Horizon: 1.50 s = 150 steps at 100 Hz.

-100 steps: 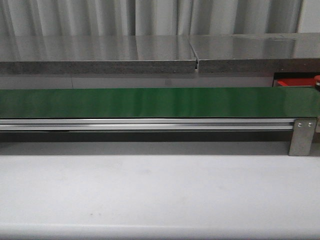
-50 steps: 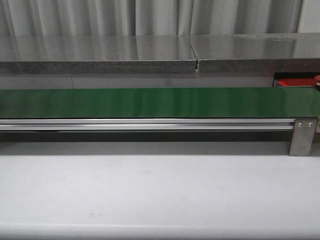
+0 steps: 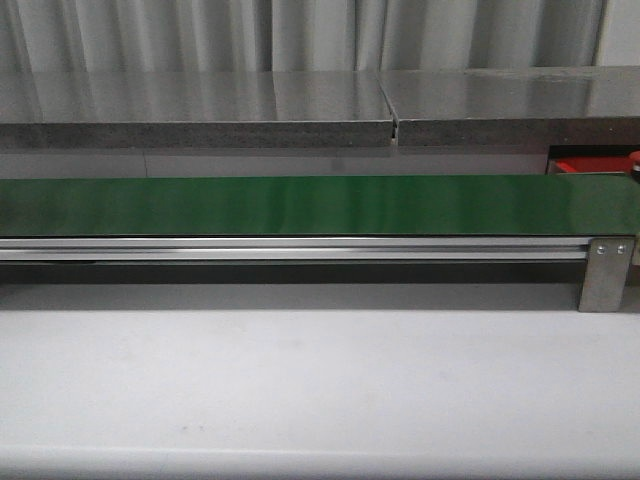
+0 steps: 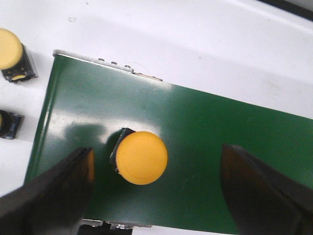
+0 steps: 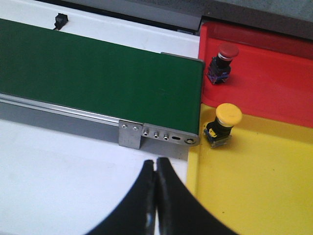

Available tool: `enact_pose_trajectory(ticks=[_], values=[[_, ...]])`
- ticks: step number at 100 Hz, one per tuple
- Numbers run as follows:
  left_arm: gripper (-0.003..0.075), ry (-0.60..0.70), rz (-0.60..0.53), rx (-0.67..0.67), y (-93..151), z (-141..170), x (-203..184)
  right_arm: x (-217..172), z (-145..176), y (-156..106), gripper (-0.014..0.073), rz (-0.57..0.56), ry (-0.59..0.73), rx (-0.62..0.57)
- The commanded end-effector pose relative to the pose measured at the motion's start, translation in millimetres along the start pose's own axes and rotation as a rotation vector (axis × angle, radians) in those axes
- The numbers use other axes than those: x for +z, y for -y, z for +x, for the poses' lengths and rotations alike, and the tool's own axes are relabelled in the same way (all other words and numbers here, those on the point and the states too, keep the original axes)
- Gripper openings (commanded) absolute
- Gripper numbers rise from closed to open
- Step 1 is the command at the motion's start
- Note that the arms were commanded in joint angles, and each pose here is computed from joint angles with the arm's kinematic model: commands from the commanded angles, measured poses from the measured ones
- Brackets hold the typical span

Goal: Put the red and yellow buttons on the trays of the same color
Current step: 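Grasp the yellow button with the left gripper and set it on the belt, then open the left gripper and move it down to a red button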

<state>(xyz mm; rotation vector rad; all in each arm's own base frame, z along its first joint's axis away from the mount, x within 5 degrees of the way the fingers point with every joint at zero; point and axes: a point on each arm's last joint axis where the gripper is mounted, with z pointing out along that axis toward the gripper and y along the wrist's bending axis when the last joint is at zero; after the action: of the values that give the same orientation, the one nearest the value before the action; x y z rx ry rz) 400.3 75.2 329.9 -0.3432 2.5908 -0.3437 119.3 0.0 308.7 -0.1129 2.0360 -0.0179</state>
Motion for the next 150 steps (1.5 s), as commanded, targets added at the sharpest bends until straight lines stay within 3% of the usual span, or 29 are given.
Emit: enact_pose_trajectory(ticks=[1, 47, 77, 112, 150], values=[[0.053, 0.124, 0.012, -0.006, 1, -7, -39, -6, -14, 2, -0.0118, 0.023, 0.094, -0.006], [0.0529, 0.126, -0.201, -0.176, -104, 2, -62, -6, -14, 2, -0.0118, 0.023, 0.094, -0.006], [0.0528, 0.042, -0.245, -0.317, -168, 11, -34, -6, -14, 2, -0.0118, 0.023, 0.094, -0.006], [0.0526, -0.011, -0.248, -0.347, -194, 12, 16, -6, -14, 2, -0.0118, 0.023, 0.094, -0.006], [0.0526, -0.003, -0.248, -0.341, -201, 7, 48, -6, -14, 2, -0.0118, 0.023, 0.094, -0.006]])
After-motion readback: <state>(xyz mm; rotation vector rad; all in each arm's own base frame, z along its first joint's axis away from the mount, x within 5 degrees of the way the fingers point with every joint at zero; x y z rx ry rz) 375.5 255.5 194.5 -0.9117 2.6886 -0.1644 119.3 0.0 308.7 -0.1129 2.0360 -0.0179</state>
